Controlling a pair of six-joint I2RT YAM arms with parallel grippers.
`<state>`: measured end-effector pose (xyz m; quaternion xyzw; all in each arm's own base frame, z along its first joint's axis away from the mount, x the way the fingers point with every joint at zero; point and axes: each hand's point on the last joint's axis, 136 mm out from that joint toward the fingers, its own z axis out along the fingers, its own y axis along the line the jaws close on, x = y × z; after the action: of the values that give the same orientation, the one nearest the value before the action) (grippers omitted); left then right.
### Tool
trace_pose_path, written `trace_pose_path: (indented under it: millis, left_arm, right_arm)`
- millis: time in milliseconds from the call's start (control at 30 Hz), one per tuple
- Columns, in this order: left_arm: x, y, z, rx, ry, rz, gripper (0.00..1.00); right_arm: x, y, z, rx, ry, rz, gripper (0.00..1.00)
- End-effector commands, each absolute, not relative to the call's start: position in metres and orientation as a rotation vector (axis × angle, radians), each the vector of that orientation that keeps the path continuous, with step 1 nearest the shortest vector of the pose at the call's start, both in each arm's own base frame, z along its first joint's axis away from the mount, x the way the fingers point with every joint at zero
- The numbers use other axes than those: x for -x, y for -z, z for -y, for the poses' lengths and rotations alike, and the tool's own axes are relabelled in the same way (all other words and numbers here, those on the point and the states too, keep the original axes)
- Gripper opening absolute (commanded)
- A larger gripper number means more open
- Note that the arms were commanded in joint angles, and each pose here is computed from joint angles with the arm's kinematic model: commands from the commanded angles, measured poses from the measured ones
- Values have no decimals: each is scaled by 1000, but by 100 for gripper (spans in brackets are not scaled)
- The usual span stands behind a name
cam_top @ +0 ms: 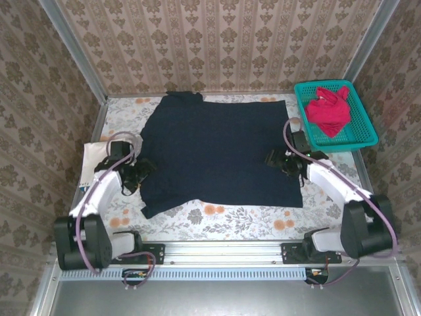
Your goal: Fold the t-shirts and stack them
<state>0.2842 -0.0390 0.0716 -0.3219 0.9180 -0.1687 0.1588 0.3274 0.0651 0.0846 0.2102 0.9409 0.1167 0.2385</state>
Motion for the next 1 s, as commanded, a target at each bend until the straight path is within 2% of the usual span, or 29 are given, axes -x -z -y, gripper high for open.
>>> trace_pose_path:
  millis: [0, 267, 433, 767, 967]
  left_arm:
    - [-330, -72, 44, 909, 555, -2524, 77]
    - [-336, -24, 33, 1043, 505, -2586, 73]
    - [-340, -16, 28, 1058, 484, -2593, 73]
    - [-353, -31, 21, 1003, 447, -2575, 74]
    - [-340, -73, 10, 924, 292, -2516, 78]
  right_arm:
    - [-357, -81, -65, -608, -302, -2525, 72]
    - [-375, -44, -63, -648, -277, -2588, 71]
    - [-379, -27, -60, -676, -285, -2619, 70]
    - [-400, -19, -54, -680, -335, -2618, 70]
    - [-406, -59, -68, -593, -458, -2531, 72]
